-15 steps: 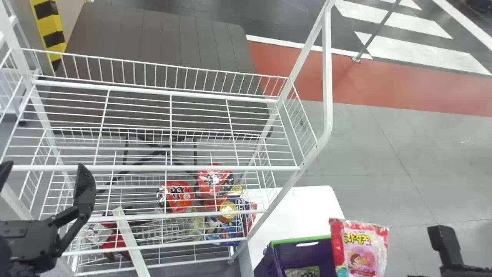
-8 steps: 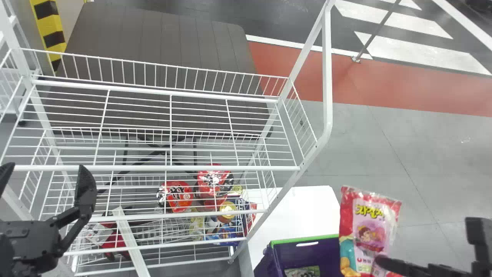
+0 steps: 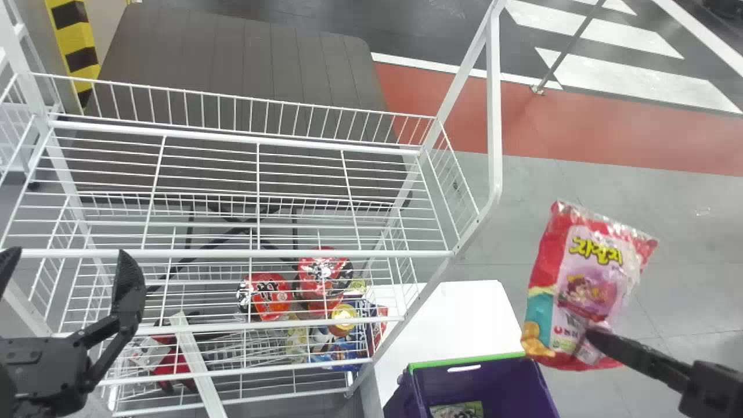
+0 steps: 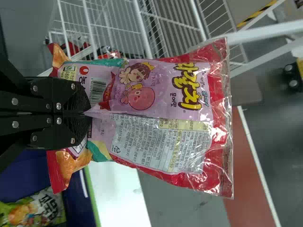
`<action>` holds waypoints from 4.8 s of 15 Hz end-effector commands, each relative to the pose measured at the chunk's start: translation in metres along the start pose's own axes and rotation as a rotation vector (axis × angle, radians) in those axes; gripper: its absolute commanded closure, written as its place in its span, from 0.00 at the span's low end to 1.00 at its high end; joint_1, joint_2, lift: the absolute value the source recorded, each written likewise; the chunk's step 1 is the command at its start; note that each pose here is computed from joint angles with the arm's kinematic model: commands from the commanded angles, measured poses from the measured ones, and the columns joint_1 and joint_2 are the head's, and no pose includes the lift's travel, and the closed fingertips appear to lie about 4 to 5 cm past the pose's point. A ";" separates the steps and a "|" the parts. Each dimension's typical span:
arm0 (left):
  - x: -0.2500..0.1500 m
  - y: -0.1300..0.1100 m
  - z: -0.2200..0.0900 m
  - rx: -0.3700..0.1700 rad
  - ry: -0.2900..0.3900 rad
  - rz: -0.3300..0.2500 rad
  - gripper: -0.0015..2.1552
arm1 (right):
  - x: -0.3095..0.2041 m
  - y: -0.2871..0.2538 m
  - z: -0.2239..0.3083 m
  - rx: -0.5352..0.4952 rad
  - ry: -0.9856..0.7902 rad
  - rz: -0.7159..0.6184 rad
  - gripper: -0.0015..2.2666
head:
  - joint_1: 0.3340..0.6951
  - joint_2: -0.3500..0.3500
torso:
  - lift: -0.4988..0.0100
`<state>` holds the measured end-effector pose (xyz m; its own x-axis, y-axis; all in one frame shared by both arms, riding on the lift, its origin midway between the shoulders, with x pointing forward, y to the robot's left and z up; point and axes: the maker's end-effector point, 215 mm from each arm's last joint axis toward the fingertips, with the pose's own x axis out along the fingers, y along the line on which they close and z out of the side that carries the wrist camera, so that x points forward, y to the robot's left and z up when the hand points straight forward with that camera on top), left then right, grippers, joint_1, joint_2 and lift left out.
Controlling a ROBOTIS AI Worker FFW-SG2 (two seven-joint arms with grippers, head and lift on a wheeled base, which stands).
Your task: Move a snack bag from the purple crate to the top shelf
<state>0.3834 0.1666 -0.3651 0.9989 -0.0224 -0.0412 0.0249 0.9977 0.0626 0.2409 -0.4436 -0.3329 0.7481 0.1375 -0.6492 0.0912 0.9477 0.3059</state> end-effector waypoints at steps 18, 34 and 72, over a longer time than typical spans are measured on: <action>-0.012 -0.003 0.004 0.010 -0.006 -0.017 0.05 | 0.121 0.282 -0.017 -0.271 0.112 0.381 0.57 | 1.00 0.43 | 0.98; -0.014 -0.014 -0.012 0.033 0.018 -0.076 0.05 | 0.232 0.446 0.062 -0.479 -0.388 0.616 0.60 | 1.00 0.74 | 0.98; -0.020 0.049 -0.005 -0.071 -0.155 0.028 0.05 | 0.397 0.419 0.052 -0.385 -0.375 0.518 0.38 | 1.00 0.83 | 0.98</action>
<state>0.3651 0.2129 -0.3676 0.9943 -0.0064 0.1061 0.0066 1.0000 -0.0016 0.6099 -0.0046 -0.4244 0.8083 0.5570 -0.1911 -0.5237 0.8283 0.1990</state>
